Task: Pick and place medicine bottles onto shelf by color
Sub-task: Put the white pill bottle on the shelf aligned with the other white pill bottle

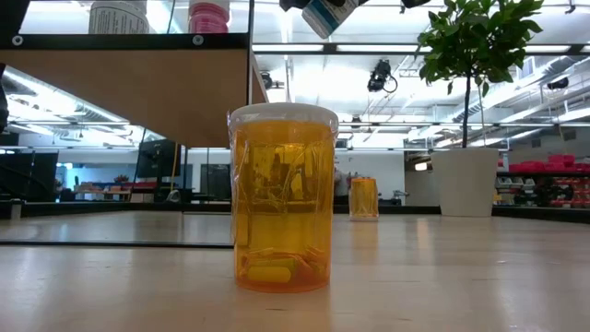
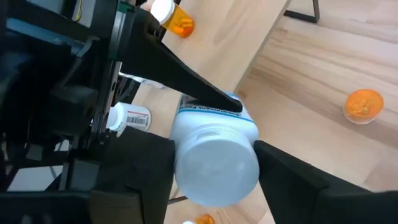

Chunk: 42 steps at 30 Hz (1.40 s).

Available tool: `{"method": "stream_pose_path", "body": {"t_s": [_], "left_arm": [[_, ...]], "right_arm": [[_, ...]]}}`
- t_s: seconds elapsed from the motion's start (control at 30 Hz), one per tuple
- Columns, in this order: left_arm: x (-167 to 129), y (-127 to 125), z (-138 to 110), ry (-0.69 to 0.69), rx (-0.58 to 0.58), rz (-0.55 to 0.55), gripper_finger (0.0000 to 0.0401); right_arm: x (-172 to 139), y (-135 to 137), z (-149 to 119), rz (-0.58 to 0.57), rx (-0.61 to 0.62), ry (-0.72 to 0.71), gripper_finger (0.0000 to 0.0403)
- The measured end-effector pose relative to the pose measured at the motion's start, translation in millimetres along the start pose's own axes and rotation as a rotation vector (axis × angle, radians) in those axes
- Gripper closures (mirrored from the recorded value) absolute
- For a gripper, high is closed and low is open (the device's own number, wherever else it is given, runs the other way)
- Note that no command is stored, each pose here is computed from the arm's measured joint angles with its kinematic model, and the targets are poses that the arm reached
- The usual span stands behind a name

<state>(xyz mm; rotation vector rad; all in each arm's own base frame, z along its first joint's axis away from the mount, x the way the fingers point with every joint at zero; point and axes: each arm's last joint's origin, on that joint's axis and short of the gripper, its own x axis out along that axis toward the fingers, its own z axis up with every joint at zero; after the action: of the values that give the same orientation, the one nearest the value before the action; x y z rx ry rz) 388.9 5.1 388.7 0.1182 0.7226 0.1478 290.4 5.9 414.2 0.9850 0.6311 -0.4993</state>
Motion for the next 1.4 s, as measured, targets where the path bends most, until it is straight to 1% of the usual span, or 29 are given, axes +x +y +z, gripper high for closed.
{"method": "stream_pose_path", "body": {"t_s": [0.1, 0.23, 0.33, 0.43, 0.5, 0.63, 0.8, 0.9, 1.0, 1.07, 1.2, 1.3, 1.4], "left_arm": [[1, 4, 0, 0.0, -0.071, 0.006, 0.0203], [2, 14, -1, 0.0, -0.163, 0.025, 0.0217], [2, 19, -1, 0.0, -0.219, 0.04, 0.0225], [1, 22, -1, -0.003, -0.266, 0.048, 0.0224], [-1, 23, -1, -0.011, -0.275, 0.074, 0.0223], [-19, 26, 1, -0.042, -0.273, 0.103, 0.0228], [-50, 27, 6, -0.119, -0.251, 0.109, 0.0232], [-61, 26, 6, -0.157, -0.24, 0.124, 0.023], [-65, 26, -6, -0.198, -0.269, 0.12, 0.0232], [-68, 25, -21, -0.237, -0.304, 0.113, 0.0233], [-89, 25, -54, -0.418, -0.386, 0.076, 0.0228], [-107, 24, -78, -0.551, -0.411, 0.057, 0.0227], [-117, 21, -100, -0.62, -0.414, 0.039, 0.023]], "right_arm": [[0, 0, -1, 0.0, -0.013, 0.001, 0.0166], [-2, 0, 0, 0.001, -0.028, -0.003, 0.015], [-11, -1, 0, 0.019, -0.034, -0.014, 0.014], [-23, -4, 1, 0.026, -0.033, -0.047, 0.0133], [-31, -8, 2, 0.007, -0.034, -0.074, 0.0131], [-43, -15, 2, -0.036, -0.033, -0.117, 0.013], [-47, -17, 3, -0.06, -0.052, -0.159, 0.013], [-47, -18, 4, -0.07, -0.069, -0.177, 0.013], [-47, -18, 4, -0.07, -0.082, -0.177, 0.013], [-47, -17, 4, -0.069, -0.094, -0.179, 0.013], [-47, -16, 4, -0.06, -0.132, -0.182, 0.013], [-47, -15, 4, -0.058, -0.16, -0.194, 0.013], [-48, -11, 7, -0.036, -0.183, -0.239, 0.013]]}}
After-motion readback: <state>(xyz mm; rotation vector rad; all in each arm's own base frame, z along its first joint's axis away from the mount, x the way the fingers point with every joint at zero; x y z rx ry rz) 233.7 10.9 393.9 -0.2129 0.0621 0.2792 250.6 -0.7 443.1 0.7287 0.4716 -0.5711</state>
